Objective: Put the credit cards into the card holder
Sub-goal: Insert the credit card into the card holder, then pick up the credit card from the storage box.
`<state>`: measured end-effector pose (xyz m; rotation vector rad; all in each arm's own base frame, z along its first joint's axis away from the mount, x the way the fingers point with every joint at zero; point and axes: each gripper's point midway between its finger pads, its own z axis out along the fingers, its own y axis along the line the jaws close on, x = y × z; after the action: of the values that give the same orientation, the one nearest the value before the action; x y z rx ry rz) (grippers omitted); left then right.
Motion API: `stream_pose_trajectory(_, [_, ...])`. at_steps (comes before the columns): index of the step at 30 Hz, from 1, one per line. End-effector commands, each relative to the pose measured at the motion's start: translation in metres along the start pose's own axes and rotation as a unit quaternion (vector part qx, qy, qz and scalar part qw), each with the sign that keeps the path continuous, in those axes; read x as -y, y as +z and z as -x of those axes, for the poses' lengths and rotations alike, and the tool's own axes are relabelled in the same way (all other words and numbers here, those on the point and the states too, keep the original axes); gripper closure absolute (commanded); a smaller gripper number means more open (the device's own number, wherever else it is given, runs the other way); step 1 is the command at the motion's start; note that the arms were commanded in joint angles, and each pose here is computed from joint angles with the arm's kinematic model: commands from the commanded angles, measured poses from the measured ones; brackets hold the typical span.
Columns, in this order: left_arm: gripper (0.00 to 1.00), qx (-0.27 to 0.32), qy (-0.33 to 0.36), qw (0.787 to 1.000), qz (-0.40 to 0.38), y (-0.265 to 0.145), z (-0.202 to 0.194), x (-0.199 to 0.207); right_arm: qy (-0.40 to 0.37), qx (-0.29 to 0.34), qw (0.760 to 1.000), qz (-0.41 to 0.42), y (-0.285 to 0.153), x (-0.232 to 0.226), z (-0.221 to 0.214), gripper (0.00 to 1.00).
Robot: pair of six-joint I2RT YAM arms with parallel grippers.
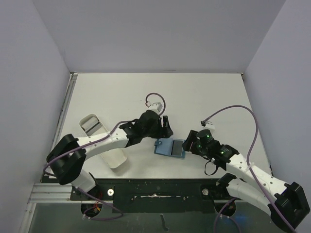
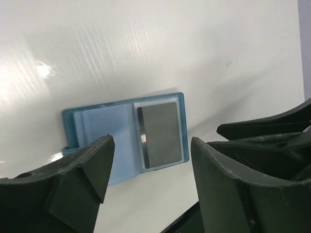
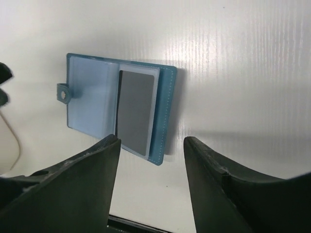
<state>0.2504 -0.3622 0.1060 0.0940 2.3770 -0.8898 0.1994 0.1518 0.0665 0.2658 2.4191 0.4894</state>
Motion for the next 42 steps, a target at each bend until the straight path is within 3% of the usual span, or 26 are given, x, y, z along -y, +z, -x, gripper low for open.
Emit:
stream_pose_trajectory(1, [0.36, 0.063, 0.090, 0.991, 0.078, -0.053, 0.052, -0.012, -0.003, 0.036, 0.998, 0.044, -0.019, -0.027, 0.026, 0.42])
stream_pose_trajectory(8, [0.35, 0.104, 0.142, 0.969, 0.171, -0.134, 0.098, -0.066, -0.008, 0.071, 0.996, 0.054, -0.039, -0.031, 0.043, 0.34])
stream_pose_trajectory(14, [0.30, 0.163, 0.234, 0.928, 0.238, -0.204, 0.128, -0.099, -0.012, 0.083, 0.995, 0.061, -0.046, -0.036, 0.050, 0.34])
stream_pose_trajectory(20, [0.30, 0.140, 0.271, 0.896, 0.322, -0.239, 0.145, -0.154, -0.012, 0.069, 0.995, 0.072, -0.041, -0.036, 0.041, 0.34])
stream_pose_trajectory(31, [0.37, 0.052, 0.258, 0.877, 0.402, -0.234, 0.145, -0.256, -0.025, 0.057, 0.995, 0.075, -0.038, -0.040, 0.038, 0.34])
stream_pose_trajectory(42, [0.42, 0.012, 0.297, 0.863, 0.409, -0.193, 0.131, -0.309, -0.032, 0.044, 0.996, 0.072, -0.035, -0.038, 0.032, 0.34])
